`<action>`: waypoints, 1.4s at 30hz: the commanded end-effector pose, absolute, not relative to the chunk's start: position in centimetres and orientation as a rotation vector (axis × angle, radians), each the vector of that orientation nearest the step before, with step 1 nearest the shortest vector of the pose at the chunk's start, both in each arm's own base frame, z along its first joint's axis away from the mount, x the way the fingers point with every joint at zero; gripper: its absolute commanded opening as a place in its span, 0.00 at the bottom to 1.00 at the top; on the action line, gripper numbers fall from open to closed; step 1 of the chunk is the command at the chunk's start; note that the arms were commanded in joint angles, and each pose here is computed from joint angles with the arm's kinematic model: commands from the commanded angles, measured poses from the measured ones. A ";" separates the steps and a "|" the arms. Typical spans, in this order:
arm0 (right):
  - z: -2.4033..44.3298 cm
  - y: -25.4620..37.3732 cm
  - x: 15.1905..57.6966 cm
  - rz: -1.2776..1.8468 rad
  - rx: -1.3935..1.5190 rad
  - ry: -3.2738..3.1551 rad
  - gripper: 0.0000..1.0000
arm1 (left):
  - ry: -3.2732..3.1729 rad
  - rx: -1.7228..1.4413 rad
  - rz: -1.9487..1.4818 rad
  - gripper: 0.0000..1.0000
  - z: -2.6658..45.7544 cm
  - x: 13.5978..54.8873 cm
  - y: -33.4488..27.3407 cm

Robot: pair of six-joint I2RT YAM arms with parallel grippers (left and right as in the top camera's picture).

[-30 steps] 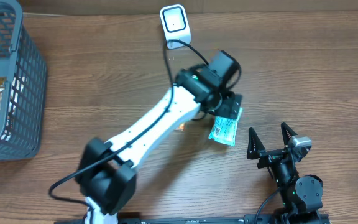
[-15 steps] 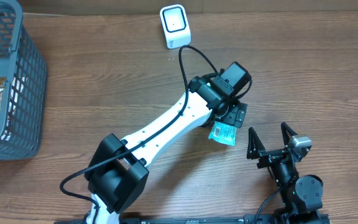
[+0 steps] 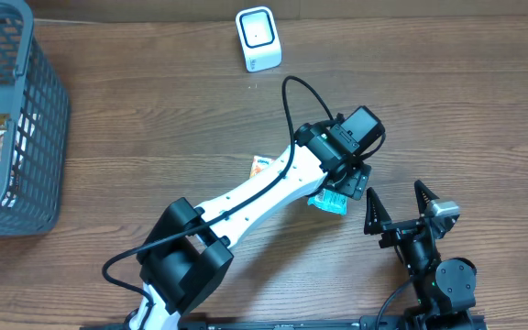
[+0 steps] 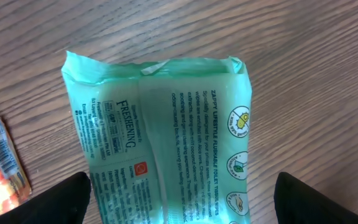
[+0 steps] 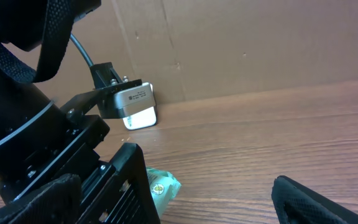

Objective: Scan the item barcode
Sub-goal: 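Move the left gripper onto the light-green wipes pack and grasp it, then lift the wipes pack off the green jar and set it down leftward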

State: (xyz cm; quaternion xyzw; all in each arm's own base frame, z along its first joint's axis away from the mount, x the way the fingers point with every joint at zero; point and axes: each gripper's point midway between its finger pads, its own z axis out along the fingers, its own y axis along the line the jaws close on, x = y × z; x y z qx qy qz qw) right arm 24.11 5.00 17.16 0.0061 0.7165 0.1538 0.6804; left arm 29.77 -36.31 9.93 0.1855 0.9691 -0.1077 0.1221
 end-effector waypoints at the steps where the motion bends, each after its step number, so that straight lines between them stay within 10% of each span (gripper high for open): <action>1: 16.9 4.7 24.2 0.332 0.022 1.605 1.00 | 2.848 0.525 -0.264 0.85 8.7 29.6 -36.0; 42: 16.9 4.7 24.2 0.332 0.022 1.605 1.00 | 2.815 0.502 -0.223 0.39 9.6 29.7 -35.4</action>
